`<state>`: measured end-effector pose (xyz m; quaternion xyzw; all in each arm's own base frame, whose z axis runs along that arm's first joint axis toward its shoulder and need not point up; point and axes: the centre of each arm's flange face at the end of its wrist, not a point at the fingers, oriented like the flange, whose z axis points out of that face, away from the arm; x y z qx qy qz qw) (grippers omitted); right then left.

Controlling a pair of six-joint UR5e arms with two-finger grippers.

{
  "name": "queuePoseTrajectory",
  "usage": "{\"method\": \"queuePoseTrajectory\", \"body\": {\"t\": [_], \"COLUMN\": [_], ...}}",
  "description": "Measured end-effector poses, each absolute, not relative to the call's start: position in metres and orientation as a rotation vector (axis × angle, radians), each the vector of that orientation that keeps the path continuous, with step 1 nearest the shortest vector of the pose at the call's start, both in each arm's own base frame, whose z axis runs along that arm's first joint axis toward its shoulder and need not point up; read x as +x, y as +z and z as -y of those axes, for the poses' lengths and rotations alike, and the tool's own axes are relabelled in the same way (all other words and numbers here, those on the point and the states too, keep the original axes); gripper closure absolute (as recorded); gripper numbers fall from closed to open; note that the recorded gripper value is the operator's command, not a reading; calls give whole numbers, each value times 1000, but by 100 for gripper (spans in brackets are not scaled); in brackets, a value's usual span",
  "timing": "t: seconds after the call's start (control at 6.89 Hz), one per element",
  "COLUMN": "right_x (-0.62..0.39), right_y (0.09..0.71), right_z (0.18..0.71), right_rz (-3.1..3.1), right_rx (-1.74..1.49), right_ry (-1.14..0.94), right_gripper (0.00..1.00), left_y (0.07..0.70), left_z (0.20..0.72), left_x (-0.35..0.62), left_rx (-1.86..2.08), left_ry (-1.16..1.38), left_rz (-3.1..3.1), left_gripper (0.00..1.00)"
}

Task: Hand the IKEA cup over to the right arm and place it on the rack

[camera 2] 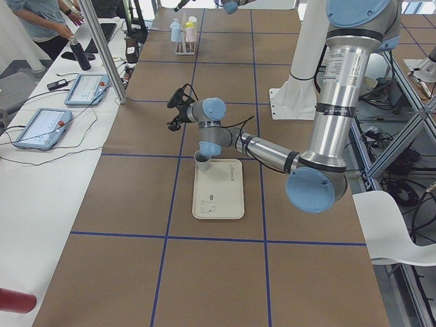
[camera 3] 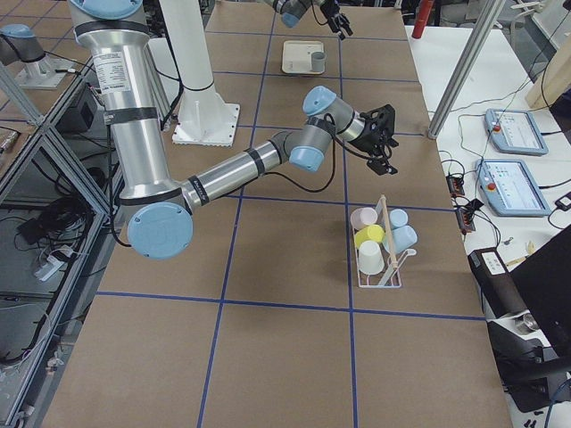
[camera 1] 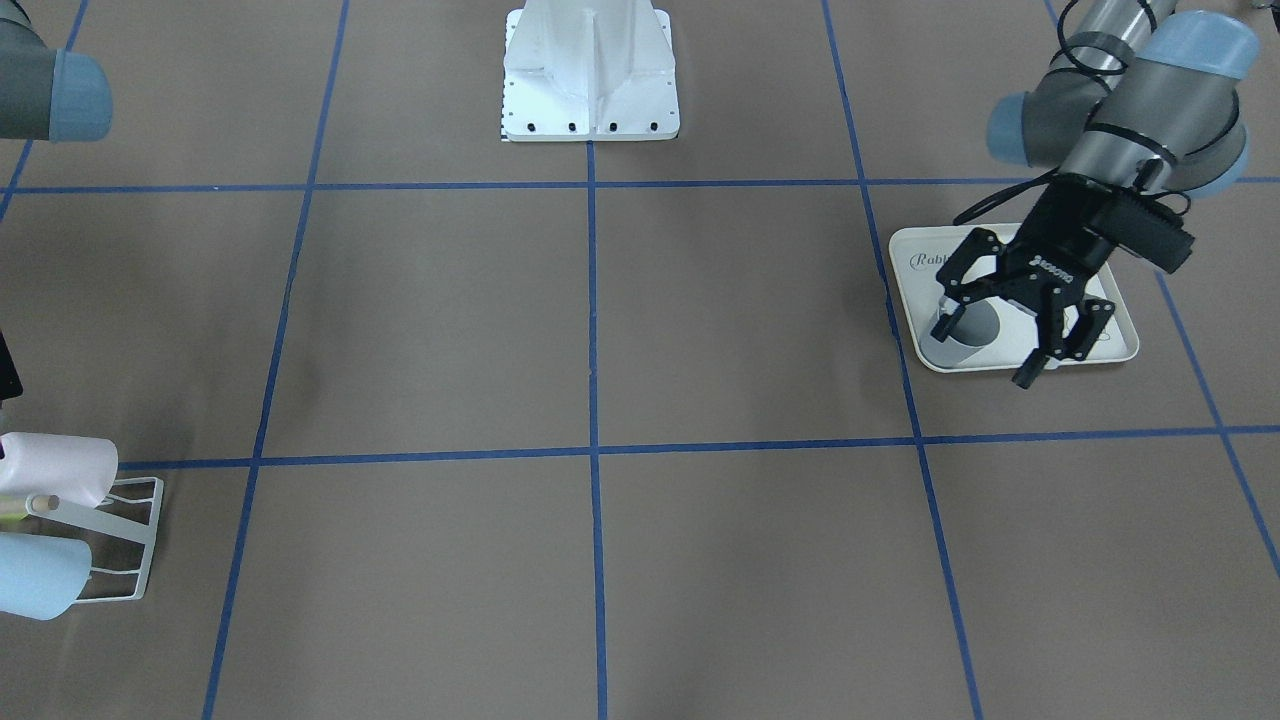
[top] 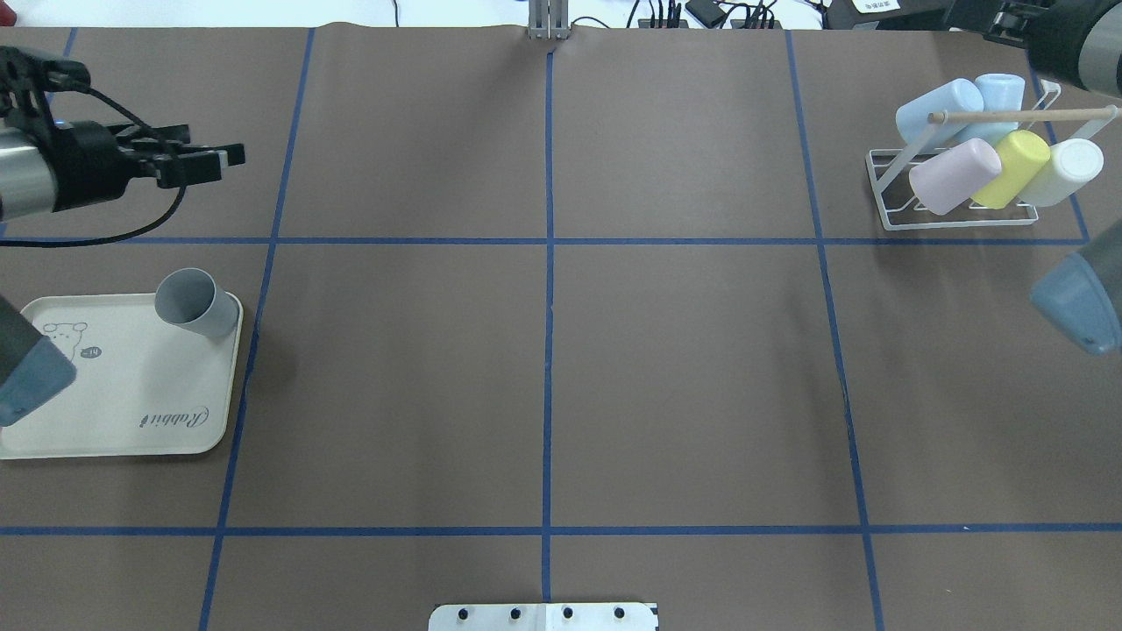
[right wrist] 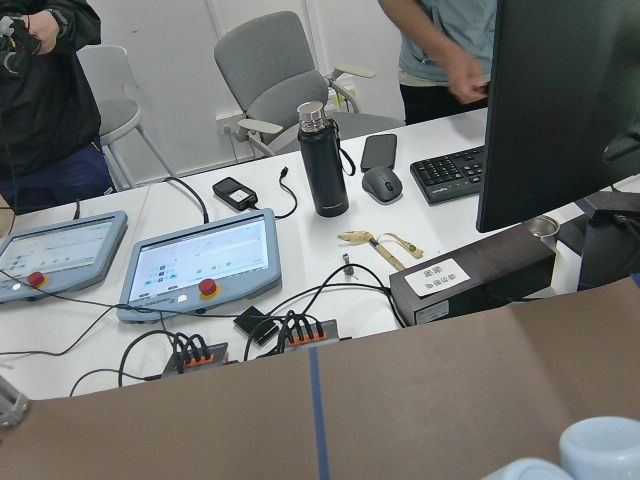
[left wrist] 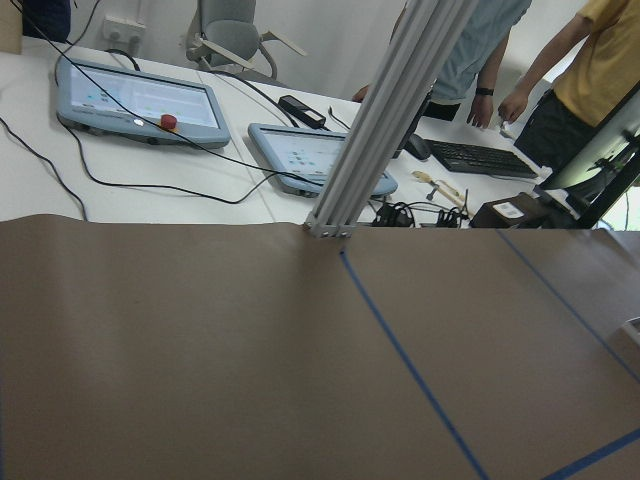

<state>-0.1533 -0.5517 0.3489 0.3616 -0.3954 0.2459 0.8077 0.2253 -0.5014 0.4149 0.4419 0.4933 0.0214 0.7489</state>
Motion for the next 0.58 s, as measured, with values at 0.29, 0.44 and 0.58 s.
{"method": "queuePoseTrajectory", "body": {"t": [0.29, 0.44, 0.58], "right_x": [-166, -175, -185], "right_y": [320, 314, 312], "right_z": [529, 522, 517], "right_rz": [896, 916, 928], "right_rx": [719, 697, 682], "right_ry": [474, 447, 425], "right_gripper": [0, 0, 0], "left_y": [466, 482, 494], "left_z": [486, 484, 485], "left_x": [200, 200, 204], "left_rx": [876, 757, 636], "left_ry": [156, 180, 186], "left_rz": [-982, -966, -947], "left_gripper": [0, 0, 0]}}
